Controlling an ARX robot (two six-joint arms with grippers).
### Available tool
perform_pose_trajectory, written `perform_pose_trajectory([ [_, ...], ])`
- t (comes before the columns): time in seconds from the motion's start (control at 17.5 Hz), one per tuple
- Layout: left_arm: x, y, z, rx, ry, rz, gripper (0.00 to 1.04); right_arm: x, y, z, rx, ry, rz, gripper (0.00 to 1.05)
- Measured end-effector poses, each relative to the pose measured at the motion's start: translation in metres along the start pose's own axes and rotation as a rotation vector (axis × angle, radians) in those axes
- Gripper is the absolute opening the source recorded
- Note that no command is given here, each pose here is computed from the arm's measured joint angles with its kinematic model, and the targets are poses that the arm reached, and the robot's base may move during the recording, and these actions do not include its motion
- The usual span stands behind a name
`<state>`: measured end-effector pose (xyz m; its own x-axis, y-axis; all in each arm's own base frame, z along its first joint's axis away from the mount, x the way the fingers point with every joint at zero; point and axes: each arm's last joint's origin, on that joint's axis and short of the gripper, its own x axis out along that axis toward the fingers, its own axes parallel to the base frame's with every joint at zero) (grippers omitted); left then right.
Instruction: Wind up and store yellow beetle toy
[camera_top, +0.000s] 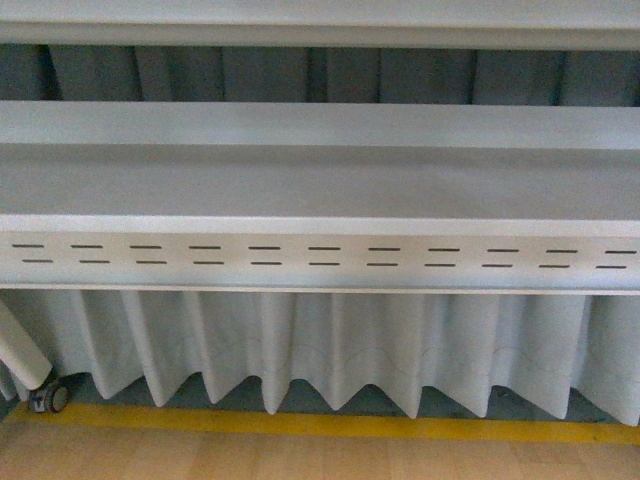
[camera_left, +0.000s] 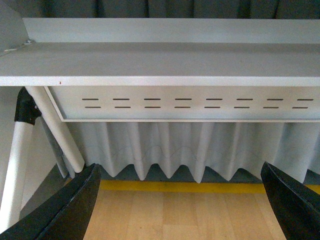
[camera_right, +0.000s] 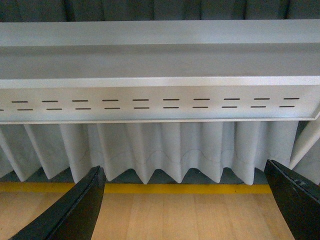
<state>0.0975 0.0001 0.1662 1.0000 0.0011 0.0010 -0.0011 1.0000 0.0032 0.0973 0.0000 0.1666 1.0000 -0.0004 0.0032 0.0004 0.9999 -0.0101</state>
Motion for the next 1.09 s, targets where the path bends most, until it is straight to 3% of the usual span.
perform_pose_trajectory([
  [1.09, 0.0000, 0.0000, -0.0002, 0.000, 0.001, -0.002, 0.98, 0.0000, 0.0000, 0.0000, 0.000, 0.000, 0.000, 0.98],
])
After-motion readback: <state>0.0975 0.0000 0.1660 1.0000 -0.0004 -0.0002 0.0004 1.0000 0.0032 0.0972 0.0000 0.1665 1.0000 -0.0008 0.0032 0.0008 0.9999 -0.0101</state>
